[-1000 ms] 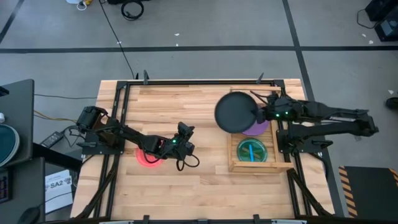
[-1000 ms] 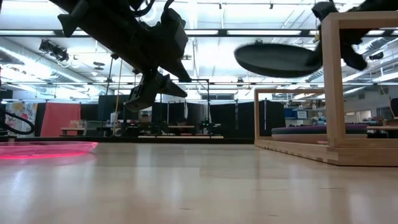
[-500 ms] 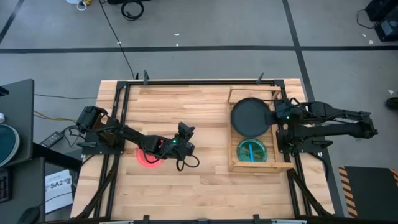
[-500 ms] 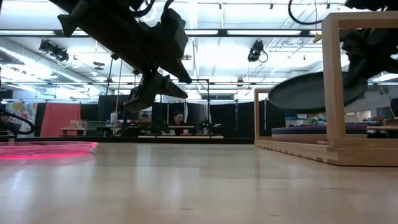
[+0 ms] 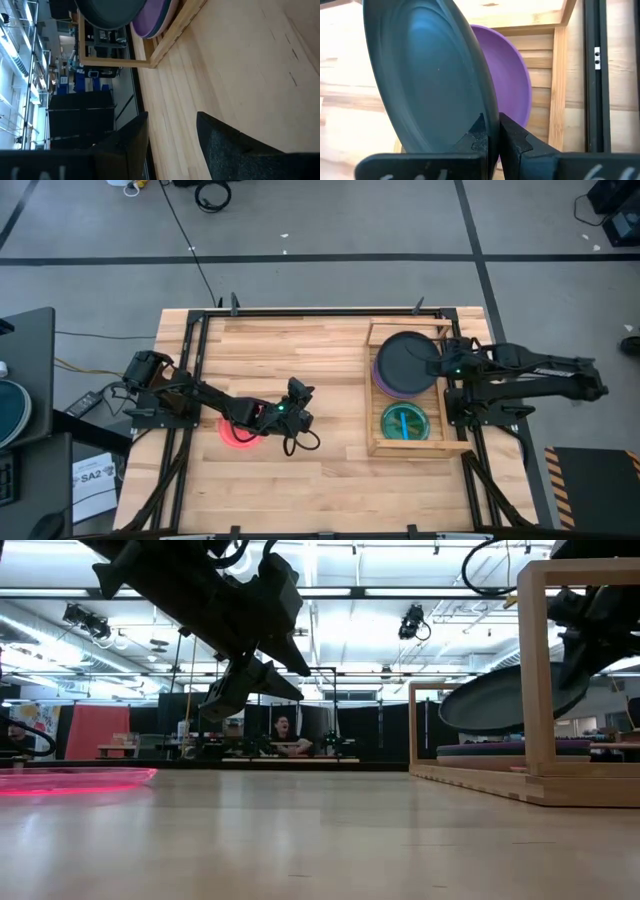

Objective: Place and stack plates onto a shelf
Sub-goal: Stack the black plate on top of the purple plate on the shelf

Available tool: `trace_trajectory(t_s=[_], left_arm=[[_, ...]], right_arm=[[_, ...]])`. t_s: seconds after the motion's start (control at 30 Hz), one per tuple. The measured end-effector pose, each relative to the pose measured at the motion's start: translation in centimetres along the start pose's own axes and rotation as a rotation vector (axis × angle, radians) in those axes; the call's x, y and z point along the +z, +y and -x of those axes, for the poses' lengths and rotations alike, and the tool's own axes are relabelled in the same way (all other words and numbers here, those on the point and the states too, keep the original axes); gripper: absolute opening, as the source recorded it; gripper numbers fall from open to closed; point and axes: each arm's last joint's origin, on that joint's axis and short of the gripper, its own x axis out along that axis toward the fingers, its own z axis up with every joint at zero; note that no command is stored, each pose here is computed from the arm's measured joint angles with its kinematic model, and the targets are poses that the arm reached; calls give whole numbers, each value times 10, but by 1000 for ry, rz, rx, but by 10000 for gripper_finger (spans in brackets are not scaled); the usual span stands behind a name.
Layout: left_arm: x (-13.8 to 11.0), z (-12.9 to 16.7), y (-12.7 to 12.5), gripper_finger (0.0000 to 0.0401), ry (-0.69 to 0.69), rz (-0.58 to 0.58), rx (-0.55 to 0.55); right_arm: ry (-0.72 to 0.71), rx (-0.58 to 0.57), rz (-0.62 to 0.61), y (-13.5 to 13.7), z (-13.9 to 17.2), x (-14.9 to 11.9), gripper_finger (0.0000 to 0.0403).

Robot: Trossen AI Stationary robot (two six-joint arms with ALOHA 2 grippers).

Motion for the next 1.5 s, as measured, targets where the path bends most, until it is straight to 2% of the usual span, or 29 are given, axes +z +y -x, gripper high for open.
trace_trajectory(t_s=[0.43, 1.27, 1.5], left_arm=[[0, 0, 0, 173, 0, 0, 0], [0, 0, 0, 173, 0, 0, 0], [0, 0, 0, 173, 0, 0, 0]], right_arm=[[17, -121, 46, 13, -14, -4, 27], [19, -125, 71, 14, -15, -4, 64], [19, -125, 82, 14, -15, -4, 92]])
